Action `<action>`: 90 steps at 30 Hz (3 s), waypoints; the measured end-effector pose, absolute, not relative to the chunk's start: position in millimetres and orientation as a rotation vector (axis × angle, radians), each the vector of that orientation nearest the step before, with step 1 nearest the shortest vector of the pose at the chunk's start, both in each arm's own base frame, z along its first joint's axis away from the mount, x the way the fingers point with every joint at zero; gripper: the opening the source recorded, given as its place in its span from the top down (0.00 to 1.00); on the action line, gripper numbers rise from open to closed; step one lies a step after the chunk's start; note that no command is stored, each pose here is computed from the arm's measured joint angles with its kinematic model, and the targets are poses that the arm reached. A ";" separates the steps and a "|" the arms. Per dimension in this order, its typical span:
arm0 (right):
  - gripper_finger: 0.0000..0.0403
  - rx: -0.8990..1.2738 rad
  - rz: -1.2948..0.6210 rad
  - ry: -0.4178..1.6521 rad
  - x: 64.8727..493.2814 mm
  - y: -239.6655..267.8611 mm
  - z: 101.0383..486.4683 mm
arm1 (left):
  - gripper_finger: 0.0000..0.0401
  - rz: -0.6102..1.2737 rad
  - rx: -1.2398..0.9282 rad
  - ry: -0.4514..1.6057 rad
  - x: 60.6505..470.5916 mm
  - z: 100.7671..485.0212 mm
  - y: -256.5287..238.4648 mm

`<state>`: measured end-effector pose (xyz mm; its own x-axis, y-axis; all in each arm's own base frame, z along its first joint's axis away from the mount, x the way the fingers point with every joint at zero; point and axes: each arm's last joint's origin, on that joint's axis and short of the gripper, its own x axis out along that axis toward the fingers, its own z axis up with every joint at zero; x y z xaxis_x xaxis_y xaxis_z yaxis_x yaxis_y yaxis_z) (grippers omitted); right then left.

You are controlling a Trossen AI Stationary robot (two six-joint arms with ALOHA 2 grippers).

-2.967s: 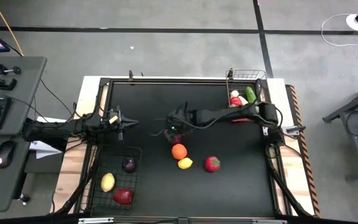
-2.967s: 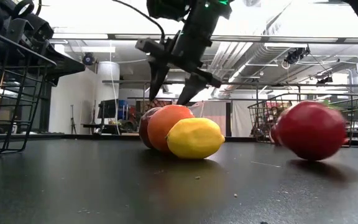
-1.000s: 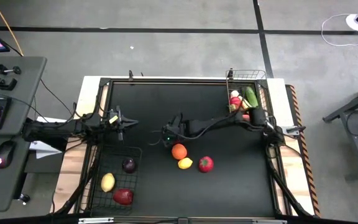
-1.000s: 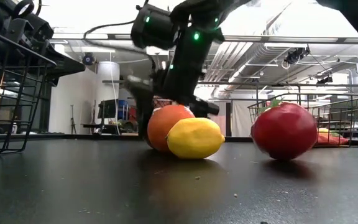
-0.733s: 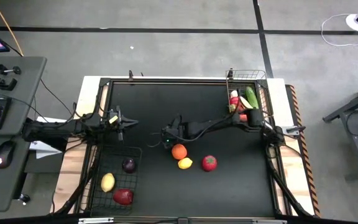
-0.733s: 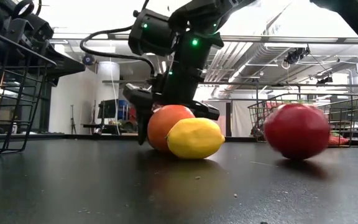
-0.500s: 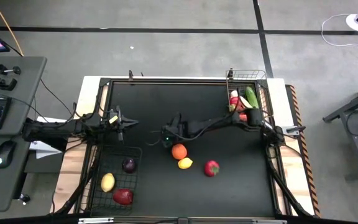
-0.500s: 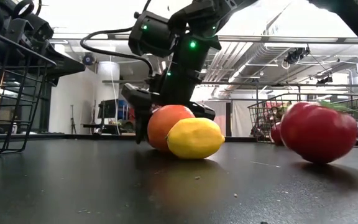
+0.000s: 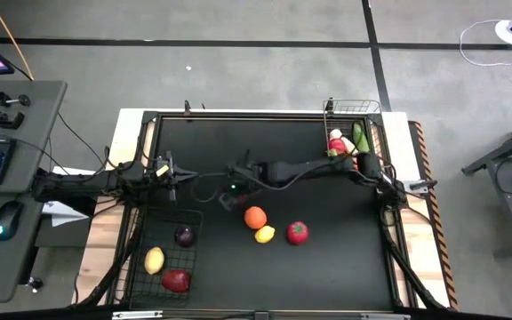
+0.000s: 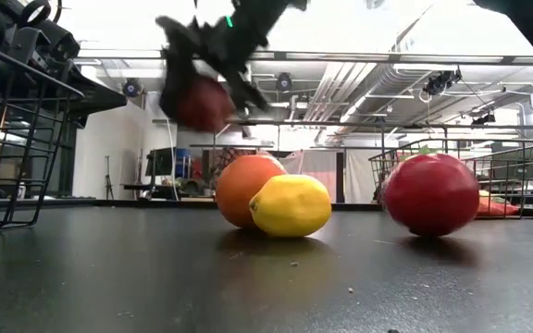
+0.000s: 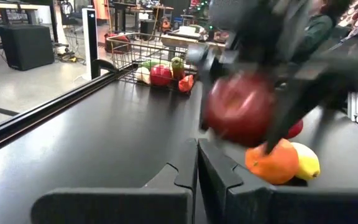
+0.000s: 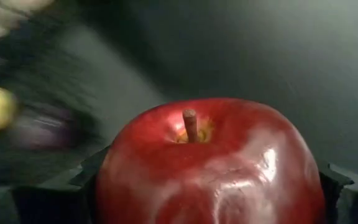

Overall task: Sort produce into baskets
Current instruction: Put the apple into the left wire basket, then put the orange into the left wire basket

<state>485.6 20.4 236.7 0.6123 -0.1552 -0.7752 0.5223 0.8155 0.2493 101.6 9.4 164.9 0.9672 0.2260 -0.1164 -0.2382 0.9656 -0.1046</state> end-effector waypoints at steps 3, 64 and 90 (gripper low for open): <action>0.20 0.380 -0.252 0.664 497.3 35.3 287.4 | 1.00 0.236 -0.118 0.103 101.6 165.0 9.4; 0.14 0.360 0.073 0.195 575.8 115.9 204.4 | 1.00 0.239 -0.118 0.104 101.6 164.8 9.5; 0.03 0.380 0.354 0.067 563.7 53.3 306.0 | 1.00 0.239 -0.118 0.104 101.6 164.8 9.5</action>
<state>563.7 53.3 306.0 0.9366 0.3505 0.0020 -0.3256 0.8680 0.3749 101.6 9.5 164.8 0.9663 0.2296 -0.1167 -0.2418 0.9647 -0.1041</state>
